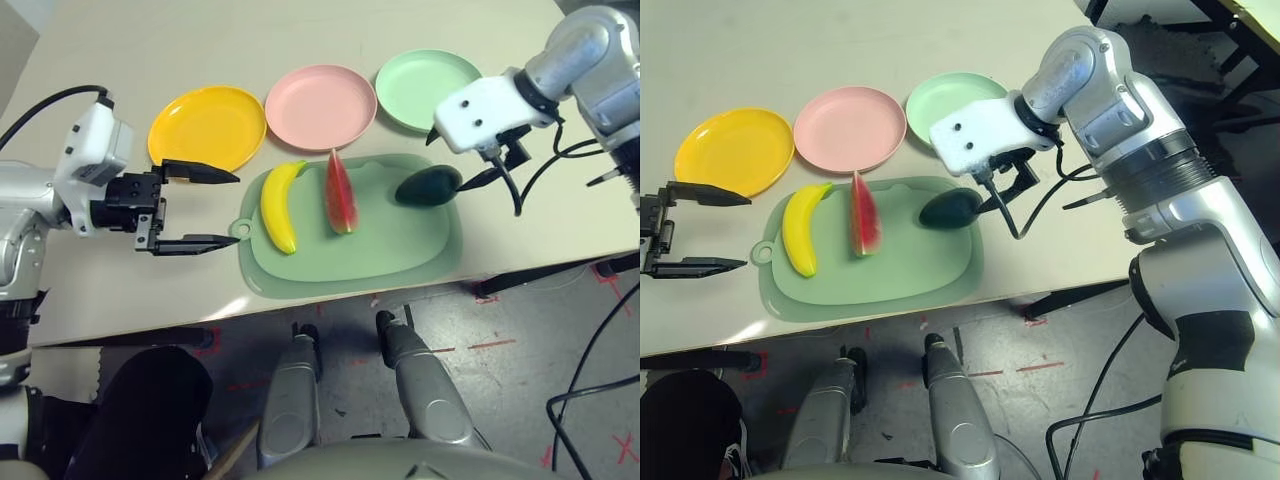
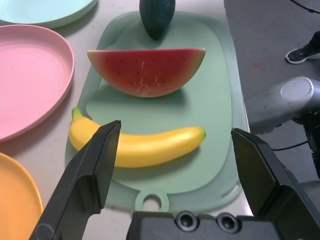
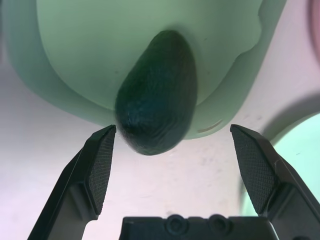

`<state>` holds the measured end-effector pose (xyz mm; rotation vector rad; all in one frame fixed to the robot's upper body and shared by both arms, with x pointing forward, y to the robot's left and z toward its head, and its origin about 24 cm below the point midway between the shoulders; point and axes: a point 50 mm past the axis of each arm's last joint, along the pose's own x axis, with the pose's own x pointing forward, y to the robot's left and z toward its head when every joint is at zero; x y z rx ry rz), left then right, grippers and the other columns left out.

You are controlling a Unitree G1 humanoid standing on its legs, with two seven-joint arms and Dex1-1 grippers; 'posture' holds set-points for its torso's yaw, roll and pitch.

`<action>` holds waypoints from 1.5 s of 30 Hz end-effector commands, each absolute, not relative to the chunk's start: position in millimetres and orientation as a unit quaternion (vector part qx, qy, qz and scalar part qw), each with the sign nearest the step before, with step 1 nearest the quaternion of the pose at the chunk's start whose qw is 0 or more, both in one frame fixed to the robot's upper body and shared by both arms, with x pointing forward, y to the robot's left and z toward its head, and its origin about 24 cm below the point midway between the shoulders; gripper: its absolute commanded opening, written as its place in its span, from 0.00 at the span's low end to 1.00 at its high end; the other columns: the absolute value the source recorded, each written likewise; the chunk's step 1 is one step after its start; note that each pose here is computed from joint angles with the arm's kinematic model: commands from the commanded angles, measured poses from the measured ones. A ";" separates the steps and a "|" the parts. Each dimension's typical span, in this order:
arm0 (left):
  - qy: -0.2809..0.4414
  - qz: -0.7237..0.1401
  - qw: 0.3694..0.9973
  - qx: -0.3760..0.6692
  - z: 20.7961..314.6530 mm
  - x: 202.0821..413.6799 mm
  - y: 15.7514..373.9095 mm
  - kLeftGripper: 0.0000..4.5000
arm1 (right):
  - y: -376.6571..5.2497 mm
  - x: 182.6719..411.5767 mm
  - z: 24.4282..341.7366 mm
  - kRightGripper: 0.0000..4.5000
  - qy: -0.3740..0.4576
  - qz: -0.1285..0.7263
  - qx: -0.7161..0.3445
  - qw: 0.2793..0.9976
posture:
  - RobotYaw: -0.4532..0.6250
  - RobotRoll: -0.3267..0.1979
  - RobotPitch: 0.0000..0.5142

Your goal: Place the fruits into color-matched plates.

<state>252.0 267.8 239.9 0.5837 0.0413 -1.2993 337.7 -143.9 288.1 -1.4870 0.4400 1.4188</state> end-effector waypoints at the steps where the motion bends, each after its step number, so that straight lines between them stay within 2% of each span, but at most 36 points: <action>1: 0.010 -0.608 0.754 0.248 239.4 252.2 263.6 1.00 | -142.3 329.3 285.6 0.99 0.199 0.594 -0.598 0.500 | 0.39 0.62 0.60; 8: 0.009 -0.612 0.752 0.246 238.5 253.3 264.0 1.00 | -139.7 314.9 279.7 0.99 0.224 0.608 -0.570 0.506 | 0.39 0.62 0.62; 23: 0.020 -0.610 0.750 0.254 234.6 251.6 270.5 1.00 | -132.6 331.2 281.0 0.99 0.210 0.576 -0.588 0.528 | 0.39 0.62 0.62; 45: 0.022 -0.593 0.760 0.265 231.4 258.9 283.9 1.00 | -127.8 314.1 286.6 0.99 0.210 0.603 -0.570 0.518 | 0.39 0.62 0.62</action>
